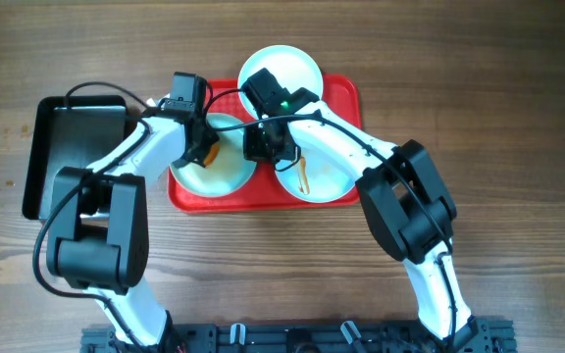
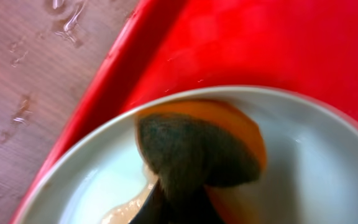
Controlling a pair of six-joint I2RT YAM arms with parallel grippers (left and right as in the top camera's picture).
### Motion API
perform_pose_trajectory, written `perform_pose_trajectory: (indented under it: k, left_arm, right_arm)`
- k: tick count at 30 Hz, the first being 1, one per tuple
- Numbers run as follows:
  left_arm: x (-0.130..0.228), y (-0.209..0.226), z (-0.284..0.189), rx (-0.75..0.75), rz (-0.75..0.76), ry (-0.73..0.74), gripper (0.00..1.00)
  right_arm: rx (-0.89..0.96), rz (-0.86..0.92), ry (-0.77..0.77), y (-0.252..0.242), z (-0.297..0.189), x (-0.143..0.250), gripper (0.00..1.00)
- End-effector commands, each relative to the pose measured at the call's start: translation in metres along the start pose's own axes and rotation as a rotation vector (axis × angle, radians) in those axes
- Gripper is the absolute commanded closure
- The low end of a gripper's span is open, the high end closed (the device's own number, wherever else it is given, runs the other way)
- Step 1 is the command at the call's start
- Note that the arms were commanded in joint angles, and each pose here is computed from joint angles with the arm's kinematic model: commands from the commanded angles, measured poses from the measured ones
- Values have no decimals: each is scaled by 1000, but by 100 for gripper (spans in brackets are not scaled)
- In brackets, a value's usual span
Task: Clean dirty plates on tray and stack at the side
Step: 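Scrub the held lower-left plate with the sponge in the left gripper, then lift the sponge away from the plate with the left gripper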
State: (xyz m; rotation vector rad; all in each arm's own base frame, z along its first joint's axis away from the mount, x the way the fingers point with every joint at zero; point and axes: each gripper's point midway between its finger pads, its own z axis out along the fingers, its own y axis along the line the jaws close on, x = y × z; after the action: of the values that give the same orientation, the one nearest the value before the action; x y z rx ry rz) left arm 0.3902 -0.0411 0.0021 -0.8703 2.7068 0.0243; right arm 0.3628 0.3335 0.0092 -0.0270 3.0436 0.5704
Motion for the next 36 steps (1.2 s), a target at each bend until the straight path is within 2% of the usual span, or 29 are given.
perform_pose_trajectory:
  k: [1,3,5,7,9,11,12,14,16,19,22,24,30,33,35,36]
  left_arm:
    - [46,60,16,-237,-4,157,96]
    - [65,61,11,-220,63,262,96]
    - [94,32,4,10,291,437,96]
    - [118,6,-10,238,427,557,96]
    - [128,-4,-19,343,484,603,96]
    - [131,-7,-22,371,502,613,96]
    - [127,-8,-22,370,495,605,96]
    - [92,-6,-16,280,370,509,96]
    - [40,-1,-9,185,215,323,96]
    - [-12,17,-7,50,-19,113,96]
    - [-17,6,-23,98,-23,122,96]
    - [-22,-9,-56,191,-19,162,96]
    - [-46,-9,-150,289,-6,43,96]
    - [-56,3,-157,260,-20,-8,96]
    - [-61,10,-155,236,-35,-23,96]
    - [-65,13,-155,236,-45,-32,96]
  right_arm:
    - [16,10,55,-7,18,11,96]
    - [16,9,54,-7,18,11,96]
    - [13,6,58,-7,18,12,96]
    - [11,2,60,-7,18,12,96]
    - [9,2,58,-6,18,12,96]
    - [8,1,57,-6,18,11,96]
    - [8,1,57,-6,18,11,96]
    - [8,1,58,-6,18,12,96]
    - [8,-2,58,-6,18,12,96]
    - [7,-3,57,-6,18,11,96]
    - [7,-3,56,-6,18,11,96]
    - [8,-5,56,-6,18,11,96]
    - [4,-2,49,-7,18,8,96]
    - [9,-3,29,-7,18,4,95]
    - [19,-15,1,-6,19,0,91]
    - [29,-20,-8,-6,20,0,84]
